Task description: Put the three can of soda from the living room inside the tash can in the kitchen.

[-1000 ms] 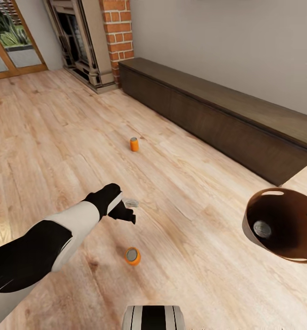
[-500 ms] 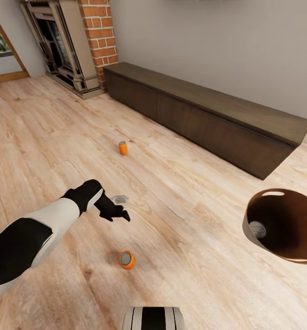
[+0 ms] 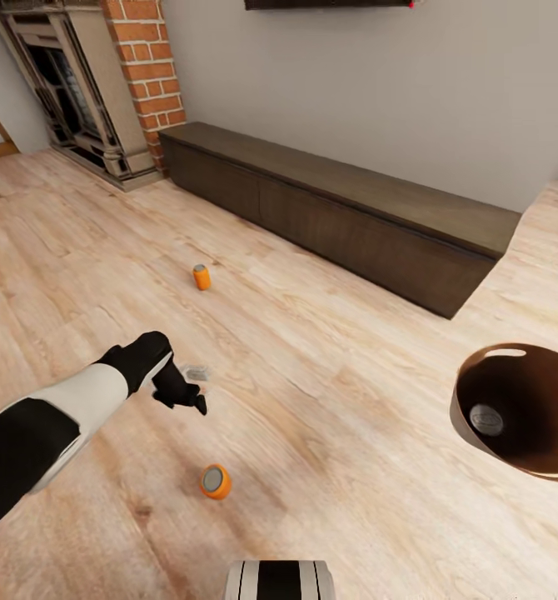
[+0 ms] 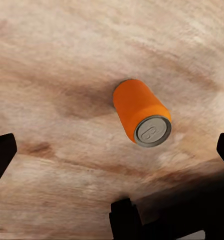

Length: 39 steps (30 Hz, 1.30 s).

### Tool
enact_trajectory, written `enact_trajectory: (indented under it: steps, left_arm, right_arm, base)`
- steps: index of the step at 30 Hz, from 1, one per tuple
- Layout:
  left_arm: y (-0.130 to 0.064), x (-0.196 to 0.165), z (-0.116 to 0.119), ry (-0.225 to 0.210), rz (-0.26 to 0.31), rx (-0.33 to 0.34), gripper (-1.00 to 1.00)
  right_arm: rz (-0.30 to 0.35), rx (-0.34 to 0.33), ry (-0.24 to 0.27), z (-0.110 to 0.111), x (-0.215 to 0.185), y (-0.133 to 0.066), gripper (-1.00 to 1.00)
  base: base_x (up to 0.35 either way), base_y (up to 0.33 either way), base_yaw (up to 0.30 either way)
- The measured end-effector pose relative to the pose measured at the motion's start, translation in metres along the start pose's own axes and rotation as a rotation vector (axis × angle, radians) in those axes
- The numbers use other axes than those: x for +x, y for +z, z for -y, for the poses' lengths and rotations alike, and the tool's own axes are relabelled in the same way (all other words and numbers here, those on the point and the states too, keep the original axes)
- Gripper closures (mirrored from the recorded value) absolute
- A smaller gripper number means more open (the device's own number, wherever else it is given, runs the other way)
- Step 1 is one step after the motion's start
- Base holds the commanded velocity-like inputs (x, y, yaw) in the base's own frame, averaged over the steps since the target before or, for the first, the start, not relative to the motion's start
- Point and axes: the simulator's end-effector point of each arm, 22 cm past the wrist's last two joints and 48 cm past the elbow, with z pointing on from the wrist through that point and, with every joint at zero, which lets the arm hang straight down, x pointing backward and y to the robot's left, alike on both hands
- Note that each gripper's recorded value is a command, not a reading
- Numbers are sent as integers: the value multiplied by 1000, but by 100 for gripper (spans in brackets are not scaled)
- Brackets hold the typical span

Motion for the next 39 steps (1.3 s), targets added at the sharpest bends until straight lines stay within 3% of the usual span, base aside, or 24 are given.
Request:
enact_trajectory:
  steps: [6,11,24,31,39]
  left_arm:
    - [6,-3,-11,51,9,-138,-100]
    - [4,-6,-20,62,28,-201,-100]
    - [9,-15,8,126,75,-192,-100]
    - [6,-16,11,133,81,-195,-100]
    - [2,-17,8,131,88,-198,-100]
  right_arm:
    - [6,2,1,1,-1,-3,100]
    - [12,5,3,2,-1,-7,100]
    - [9,5,4,1,4,-10,100]
    - [14,9,4,3,4,-14,100]
    - [19,12,6,3,4,-16,100]
  base:
    - [0,0,-185]
    - [0,0,-184]
    - [-16,-151,-182]
    - [-86,-246,-179]
    - [-14,0,-60]
